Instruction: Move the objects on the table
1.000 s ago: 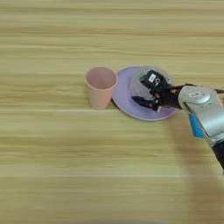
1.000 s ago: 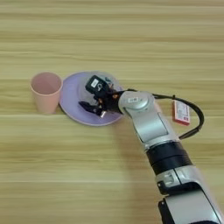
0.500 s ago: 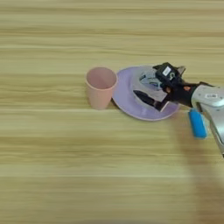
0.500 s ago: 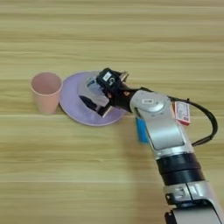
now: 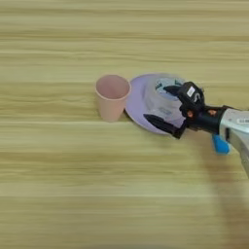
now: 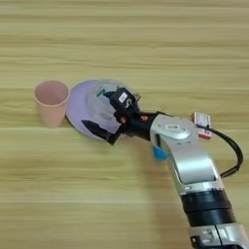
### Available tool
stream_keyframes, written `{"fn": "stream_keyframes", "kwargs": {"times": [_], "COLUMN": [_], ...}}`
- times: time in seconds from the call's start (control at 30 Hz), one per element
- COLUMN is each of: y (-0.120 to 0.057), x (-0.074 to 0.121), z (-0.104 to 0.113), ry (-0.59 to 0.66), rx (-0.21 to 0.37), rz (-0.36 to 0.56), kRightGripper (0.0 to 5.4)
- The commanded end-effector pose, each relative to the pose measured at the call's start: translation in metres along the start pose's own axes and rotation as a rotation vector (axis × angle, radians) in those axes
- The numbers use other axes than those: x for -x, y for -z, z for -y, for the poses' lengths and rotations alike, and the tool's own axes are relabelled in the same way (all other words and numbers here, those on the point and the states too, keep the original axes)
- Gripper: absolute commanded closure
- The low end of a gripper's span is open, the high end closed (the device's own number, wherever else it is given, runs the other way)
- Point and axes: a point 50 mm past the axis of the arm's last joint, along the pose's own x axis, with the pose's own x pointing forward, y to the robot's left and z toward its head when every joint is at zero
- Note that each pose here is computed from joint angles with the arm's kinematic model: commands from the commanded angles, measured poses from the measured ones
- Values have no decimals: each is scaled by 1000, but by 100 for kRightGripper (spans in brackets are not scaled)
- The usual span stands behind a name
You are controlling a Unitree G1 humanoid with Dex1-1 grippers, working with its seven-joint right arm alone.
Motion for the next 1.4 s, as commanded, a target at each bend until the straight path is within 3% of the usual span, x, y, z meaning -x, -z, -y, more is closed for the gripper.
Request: {"fn": "stream_keyframes", "kwargs": {"times": [0.03,0.27,1.07,1.4], "y": [-29,-26,-31,-35], "x": [0,-15,-42,-50], "z": [4,-7,-20,-22], "ry": [26,5,7,13], "rx": [64,11,-4,-44], "rz": [146,200,235,264], "kRightGripper": [2,2,2,2]}}
